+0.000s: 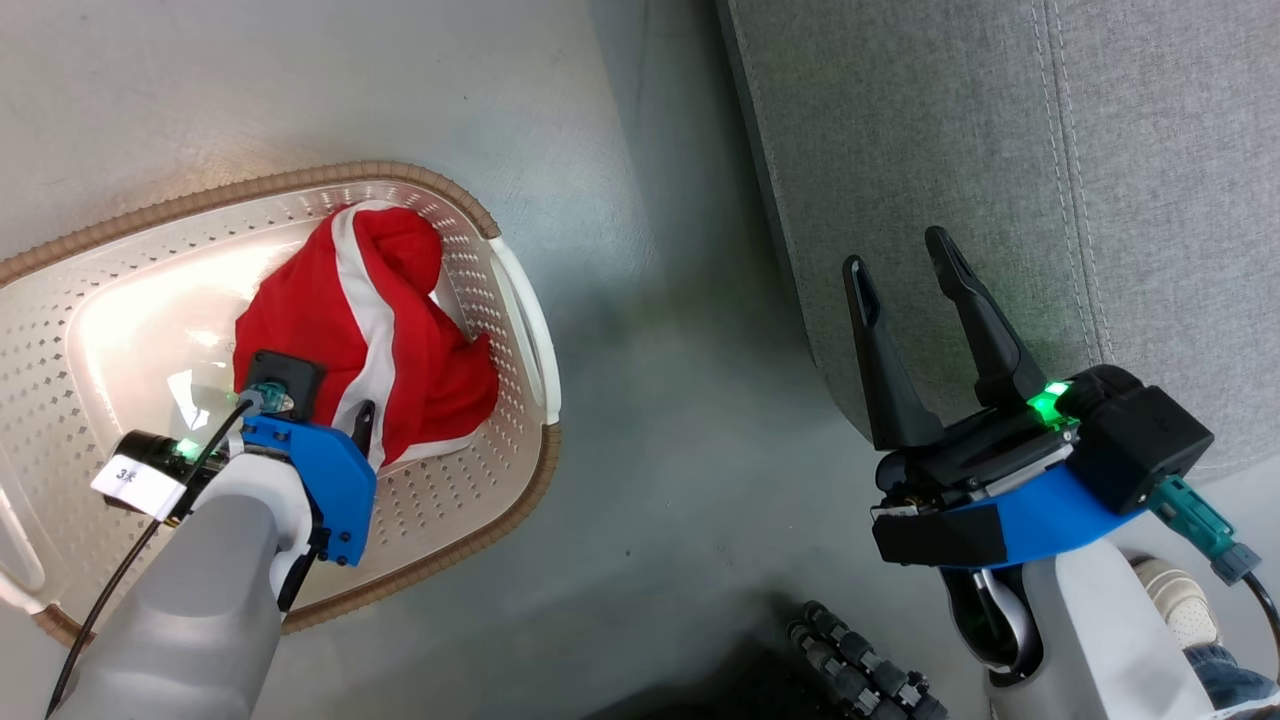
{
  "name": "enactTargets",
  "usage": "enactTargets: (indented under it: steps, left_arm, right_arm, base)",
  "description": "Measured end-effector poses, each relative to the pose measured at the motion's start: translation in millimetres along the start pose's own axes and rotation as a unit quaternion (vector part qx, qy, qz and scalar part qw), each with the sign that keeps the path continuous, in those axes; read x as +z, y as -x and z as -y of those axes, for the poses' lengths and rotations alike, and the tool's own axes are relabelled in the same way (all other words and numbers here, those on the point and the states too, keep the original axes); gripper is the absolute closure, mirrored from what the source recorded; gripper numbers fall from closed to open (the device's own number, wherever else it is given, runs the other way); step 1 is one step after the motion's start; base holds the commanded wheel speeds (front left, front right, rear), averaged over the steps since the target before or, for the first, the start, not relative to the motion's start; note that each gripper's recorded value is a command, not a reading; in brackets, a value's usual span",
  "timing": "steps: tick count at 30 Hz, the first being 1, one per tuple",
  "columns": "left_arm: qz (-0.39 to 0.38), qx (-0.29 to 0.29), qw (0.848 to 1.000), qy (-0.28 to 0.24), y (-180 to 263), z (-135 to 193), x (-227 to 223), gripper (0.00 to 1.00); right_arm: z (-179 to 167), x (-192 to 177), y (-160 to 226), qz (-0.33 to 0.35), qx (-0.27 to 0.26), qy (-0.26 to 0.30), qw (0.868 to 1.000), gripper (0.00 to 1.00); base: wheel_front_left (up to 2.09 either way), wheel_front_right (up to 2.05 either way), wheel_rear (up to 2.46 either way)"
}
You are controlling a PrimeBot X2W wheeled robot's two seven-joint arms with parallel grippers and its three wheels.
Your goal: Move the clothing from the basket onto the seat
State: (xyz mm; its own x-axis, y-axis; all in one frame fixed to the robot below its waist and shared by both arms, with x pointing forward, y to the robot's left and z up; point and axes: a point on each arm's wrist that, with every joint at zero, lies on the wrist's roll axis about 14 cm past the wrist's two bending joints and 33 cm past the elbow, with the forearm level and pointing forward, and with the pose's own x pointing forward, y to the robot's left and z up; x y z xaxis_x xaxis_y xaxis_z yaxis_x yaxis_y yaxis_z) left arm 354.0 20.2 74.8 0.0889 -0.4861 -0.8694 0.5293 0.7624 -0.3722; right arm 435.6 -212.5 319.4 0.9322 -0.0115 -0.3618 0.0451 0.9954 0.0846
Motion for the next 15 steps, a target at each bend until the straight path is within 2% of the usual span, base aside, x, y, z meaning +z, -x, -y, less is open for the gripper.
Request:
enactTargets:
  steps: [3,4,5,6,15]
  left_arm:
    - [-0.005,-0.003,1.0,-0.002,-1,3,-2,0.0]
    - [-0.006,-0.005,1.0,-0.003,-1,4,-1,0.23]
    - [-0.006,-0.006,1.0,-0.005,-2,5,-1,0.65]
    - [-0.006,-0.008,1.0,-0.008,-2,6,-1,1.0]
    - [0.003,-0.013,1.0,0.009,-1,9,5,1.0]
  right_arm:
    - [1,-1,1,-0.002,-0.002,0.0,1.0,0.0]
    - [1,-2,1,-0.002,-0.002,0.0,1.0,0.0]
    - [1,-2,2,-0.003,-0.003,0.0,1.0,0.0]
    - [1,-2,2,-0.003,-0.003,0.0,1.0,0.0]
    - [-1,-1,1,-0.002,0.0,-0.001,1.0,0.0]
  base:
    - [0.0,0.0,0.0]
    - [0.0,0.0,0.0]
    - [0.0,0.0,0.0]
    - [0.0,0.0,0.0]
    - [0.0,0.0,0.0]
